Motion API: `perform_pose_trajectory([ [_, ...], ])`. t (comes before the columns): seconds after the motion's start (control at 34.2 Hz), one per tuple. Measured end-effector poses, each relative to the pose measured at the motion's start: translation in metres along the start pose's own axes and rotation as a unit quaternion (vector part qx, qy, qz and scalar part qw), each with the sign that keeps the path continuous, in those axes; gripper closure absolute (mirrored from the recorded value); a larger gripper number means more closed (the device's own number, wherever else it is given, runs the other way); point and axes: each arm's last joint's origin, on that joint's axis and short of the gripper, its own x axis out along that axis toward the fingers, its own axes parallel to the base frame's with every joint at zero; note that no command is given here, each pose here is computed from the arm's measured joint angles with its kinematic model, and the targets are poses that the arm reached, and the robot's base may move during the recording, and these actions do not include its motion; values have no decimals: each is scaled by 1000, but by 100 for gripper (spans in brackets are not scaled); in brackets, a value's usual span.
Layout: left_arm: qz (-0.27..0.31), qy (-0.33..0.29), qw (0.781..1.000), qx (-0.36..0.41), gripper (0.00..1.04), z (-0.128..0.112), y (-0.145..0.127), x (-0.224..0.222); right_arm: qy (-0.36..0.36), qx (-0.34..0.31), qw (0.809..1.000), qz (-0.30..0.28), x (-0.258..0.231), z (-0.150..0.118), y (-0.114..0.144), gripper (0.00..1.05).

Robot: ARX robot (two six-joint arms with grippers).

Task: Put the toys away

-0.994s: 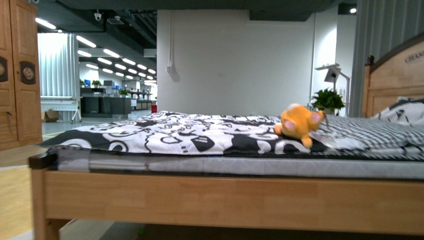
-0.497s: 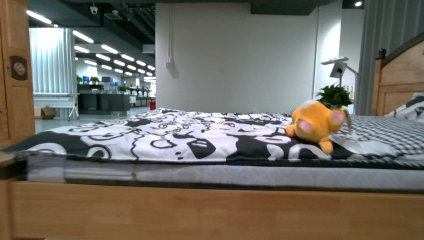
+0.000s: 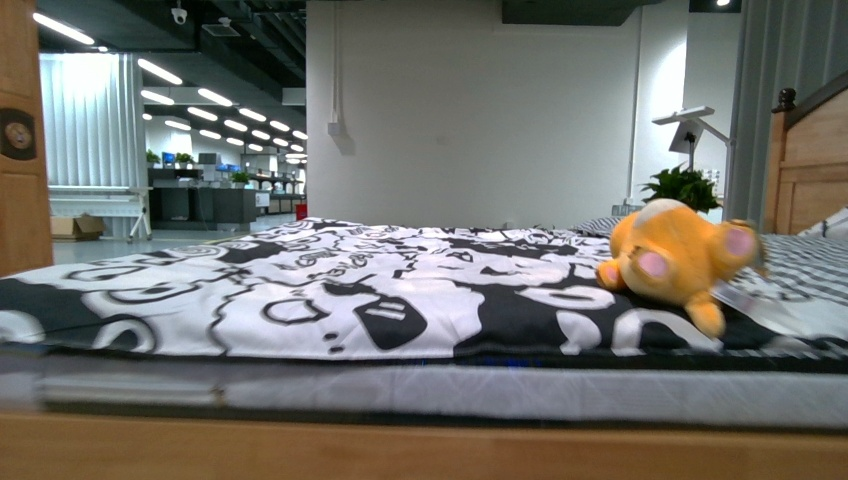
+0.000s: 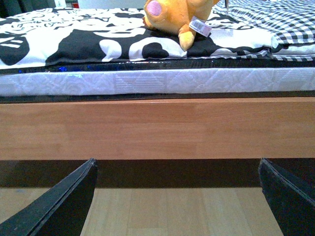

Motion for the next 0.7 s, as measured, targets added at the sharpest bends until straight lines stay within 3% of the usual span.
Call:
perform_pose_trajectory([
  [0.7,2,0,1000,0,6,0,0,0,0,0,1000,1,0,0,0,6],
])
